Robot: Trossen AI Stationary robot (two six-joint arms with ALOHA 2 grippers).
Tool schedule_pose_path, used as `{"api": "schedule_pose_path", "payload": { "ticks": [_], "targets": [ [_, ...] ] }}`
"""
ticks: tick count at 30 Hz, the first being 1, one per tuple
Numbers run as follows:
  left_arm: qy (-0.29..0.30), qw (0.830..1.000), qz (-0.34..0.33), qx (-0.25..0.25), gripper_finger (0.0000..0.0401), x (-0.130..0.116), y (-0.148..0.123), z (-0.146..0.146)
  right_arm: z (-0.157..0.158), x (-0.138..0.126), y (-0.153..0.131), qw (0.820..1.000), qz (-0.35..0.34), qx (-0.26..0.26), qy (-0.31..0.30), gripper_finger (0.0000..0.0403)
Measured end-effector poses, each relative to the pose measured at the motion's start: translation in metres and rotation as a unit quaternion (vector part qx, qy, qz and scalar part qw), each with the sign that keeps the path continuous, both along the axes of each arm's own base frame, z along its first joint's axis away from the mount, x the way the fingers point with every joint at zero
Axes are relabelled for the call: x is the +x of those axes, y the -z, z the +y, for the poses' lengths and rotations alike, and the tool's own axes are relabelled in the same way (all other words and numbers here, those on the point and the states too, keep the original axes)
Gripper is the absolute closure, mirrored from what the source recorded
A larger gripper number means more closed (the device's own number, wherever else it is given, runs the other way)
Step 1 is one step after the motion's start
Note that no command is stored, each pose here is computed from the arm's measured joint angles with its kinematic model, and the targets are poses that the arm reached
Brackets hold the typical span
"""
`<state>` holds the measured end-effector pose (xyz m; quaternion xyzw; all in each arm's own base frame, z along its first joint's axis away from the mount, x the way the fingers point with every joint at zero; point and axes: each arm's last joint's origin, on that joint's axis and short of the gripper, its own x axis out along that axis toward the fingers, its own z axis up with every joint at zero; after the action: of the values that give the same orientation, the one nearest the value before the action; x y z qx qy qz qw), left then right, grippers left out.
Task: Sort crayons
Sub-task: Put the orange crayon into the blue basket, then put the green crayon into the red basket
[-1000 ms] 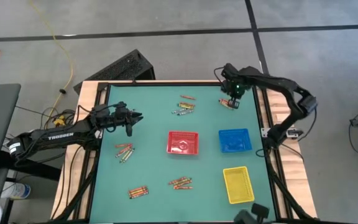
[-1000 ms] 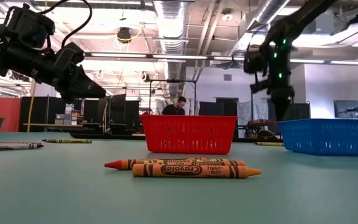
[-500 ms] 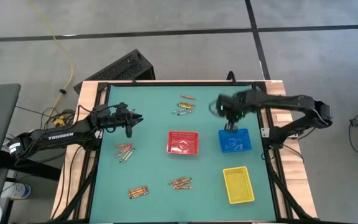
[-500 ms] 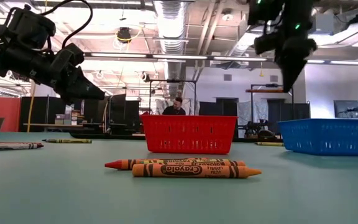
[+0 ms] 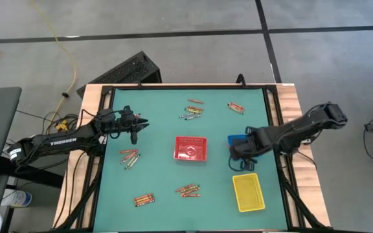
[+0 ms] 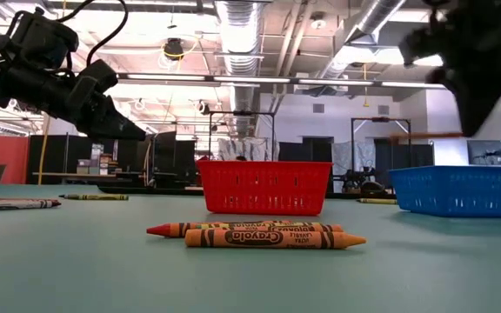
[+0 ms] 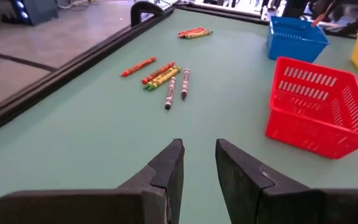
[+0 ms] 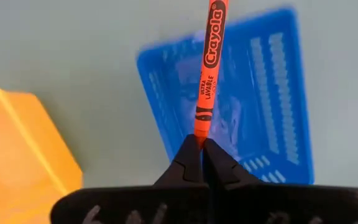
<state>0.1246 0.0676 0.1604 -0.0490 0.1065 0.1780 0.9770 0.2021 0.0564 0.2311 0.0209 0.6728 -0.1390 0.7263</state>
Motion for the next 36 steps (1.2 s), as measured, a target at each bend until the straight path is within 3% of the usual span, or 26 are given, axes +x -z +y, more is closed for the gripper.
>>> {"api": "schedule_pose_path", "payload": {
  "ticks": [5, 13, 27, 31, 36],
  "targets": [
    [-0.01, 1.0, 0.002, 0.021, 0.0318, 0.0, -0.001, 0.001, -0.005, -0.016, 0.021, 0.999, 0.029, -0.01, 0.009, 0.0403],
    [-0.013, 1.0, -0.005, -0.002, 0.0318, 0.0, -0.001, 0.001, -0.014, -0.034, 0.038, 0.998, 0.044, -0.047, 0.01, 0.0403],
    [-0.025, 0.998, -0.02, -0.057, 0.0318, 0.0, 0.0, 0.001, -0.015, -0.038, 0.035, 0.996, 0.067, -0.062, -0.004, 0.0325],
    [-0.028, 0.997, -0.023, -0.065, 0.0318, 0.0, 0.0, 0.001, -0.014, -0.036, 0.022, 0.996, 0.076, -0.055, 0.0, 0.032],
    [-0.029, 0.998, -0.012, -0.058, 0.0318, 0.001, -0.005, 0.002, -0.01, -0.023, 0.002, 0.999, 0.02, -0.05, -0.001, 0.0329]
  ]
}}
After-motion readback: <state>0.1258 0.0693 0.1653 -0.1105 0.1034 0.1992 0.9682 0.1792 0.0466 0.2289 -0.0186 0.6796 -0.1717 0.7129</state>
